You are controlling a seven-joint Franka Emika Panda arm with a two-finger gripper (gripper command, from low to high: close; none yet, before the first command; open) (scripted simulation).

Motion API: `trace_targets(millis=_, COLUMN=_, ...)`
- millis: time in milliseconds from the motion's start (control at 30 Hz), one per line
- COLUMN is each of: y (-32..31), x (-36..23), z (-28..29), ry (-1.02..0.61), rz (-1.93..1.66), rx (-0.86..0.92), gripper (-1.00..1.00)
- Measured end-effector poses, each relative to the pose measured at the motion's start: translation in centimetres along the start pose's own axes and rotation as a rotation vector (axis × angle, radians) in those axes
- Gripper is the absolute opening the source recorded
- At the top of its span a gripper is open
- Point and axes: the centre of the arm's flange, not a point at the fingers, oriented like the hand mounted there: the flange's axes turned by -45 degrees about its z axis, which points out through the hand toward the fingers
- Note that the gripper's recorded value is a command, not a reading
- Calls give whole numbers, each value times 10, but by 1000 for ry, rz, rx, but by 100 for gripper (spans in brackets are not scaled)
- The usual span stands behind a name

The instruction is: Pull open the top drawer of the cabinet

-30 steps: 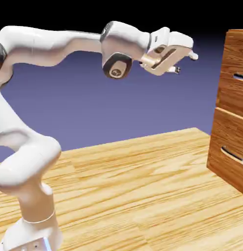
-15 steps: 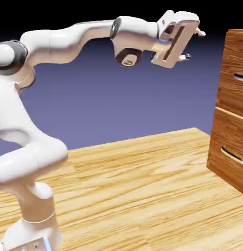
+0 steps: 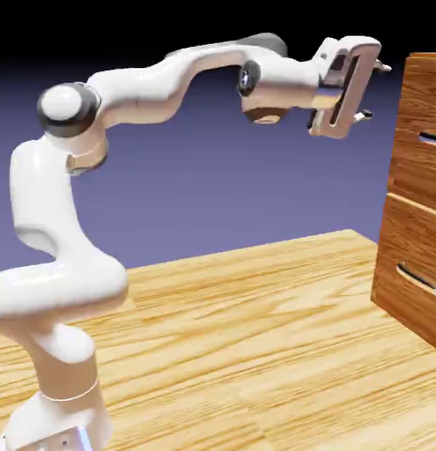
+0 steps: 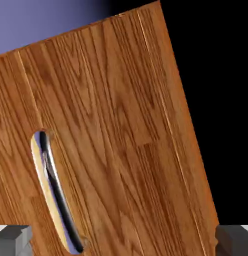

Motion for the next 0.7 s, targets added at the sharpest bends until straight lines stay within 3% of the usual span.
trace_targets(millis=700, y=-85, x=-48, z=139, ry=93, rz=-228, rx=-104, gripper=0)
